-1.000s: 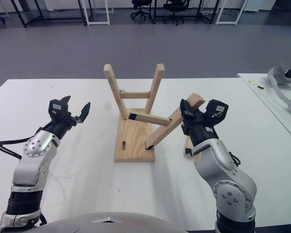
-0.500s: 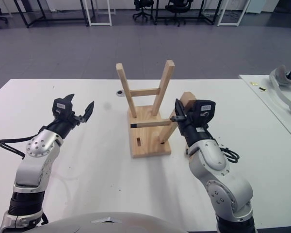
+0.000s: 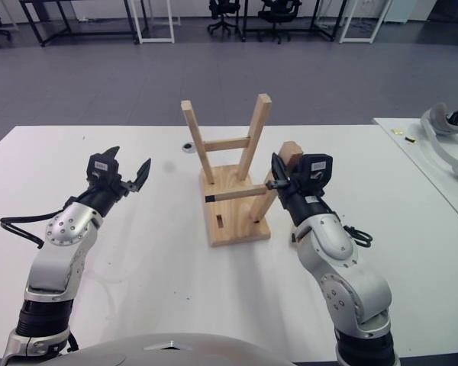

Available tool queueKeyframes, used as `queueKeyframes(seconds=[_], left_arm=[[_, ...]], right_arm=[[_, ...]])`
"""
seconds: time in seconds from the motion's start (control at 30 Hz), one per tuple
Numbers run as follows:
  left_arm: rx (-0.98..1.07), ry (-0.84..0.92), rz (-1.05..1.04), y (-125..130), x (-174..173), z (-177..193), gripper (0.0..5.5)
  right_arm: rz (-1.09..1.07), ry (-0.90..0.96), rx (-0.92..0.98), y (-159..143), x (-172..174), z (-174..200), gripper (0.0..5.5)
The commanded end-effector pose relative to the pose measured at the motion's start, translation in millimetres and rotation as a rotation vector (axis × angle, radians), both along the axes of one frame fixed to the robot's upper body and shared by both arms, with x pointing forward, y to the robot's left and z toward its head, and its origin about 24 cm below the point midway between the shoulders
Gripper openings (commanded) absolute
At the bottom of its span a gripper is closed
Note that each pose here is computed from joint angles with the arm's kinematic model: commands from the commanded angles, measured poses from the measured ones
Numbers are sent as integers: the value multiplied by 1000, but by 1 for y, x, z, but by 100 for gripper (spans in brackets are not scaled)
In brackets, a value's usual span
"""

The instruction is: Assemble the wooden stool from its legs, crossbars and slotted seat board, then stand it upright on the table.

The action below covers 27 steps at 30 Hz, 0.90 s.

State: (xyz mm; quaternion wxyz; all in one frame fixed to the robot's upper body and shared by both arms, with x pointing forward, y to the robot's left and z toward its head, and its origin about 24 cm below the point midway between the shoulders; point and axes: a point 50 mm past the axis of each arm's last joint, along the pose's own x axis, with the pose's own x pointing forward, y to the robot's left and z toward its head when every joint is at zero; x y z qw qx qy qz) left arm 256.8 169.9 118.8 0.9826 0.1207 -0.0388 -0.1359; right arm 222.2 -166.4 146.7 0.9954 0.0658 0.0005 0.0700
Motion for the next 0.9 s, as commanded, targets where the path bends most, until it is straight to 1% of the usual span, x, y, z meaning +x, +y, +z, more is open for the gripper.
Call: queueKeyframes(seconds=[0.03,0.07,0.1,0.23,0.43,0.47,0.53,0.6,0.63,0.67,0.7,0.73,0.77,0.8,0.83,0.9], left_arm=[[26,-9,4,-1,3,2,403],[26,-9,3,-1,3,1,403],[27,-10,3,-1,3,1,403],[28,-12,3,-1,3,1,403],[27,-12,9,-3,1,0,403],[28,-13,12,-2,1,-1,403],[28,-13,18,-1,0,-1,403],[30,-11,20,-2,0,-2,403],[30,-11,20,-3,0,-3,403],[30,-10,22,-3,-1,-4,403],[30,-10,21,-3,-1,-4,403],[31,-11,21,-4,0,-4,403],[31,-13,20,-4,0,-3,403],[32,-15,17,-5,2,-3,403],[36,-18,10,-6,3,-3,403],[54,-22,-2,-8,5,-2,403]], right_arm=[[-22,82,-3,-5,2,-16,106],[-19,68,1,-5,1,-14,106],[-14,51,9,-4,1,-11,141],[-1,-31,24,-3,1,0,207],[9,-162,-51,-10,1,22,315],[0,-223,-89,-17,4,38,332],[-36,-403,-157,-36,9,84,378],[-115,-572,-202,-57,8,127,406],[-152,-624,-200,-66,6,142,429],[-184,-638,-174,-75,7,148,434],[-238,-568,-175,-86,13,140,434],[-299,-389,-191,-96,25,112,434],[-333,-144,-187,-105,34,68,434],[-316,49,-178,-104,35,29,434],[-286,195,-175,-98,30,-7,434],[-220,334,-139,-81,20,-48,434]])
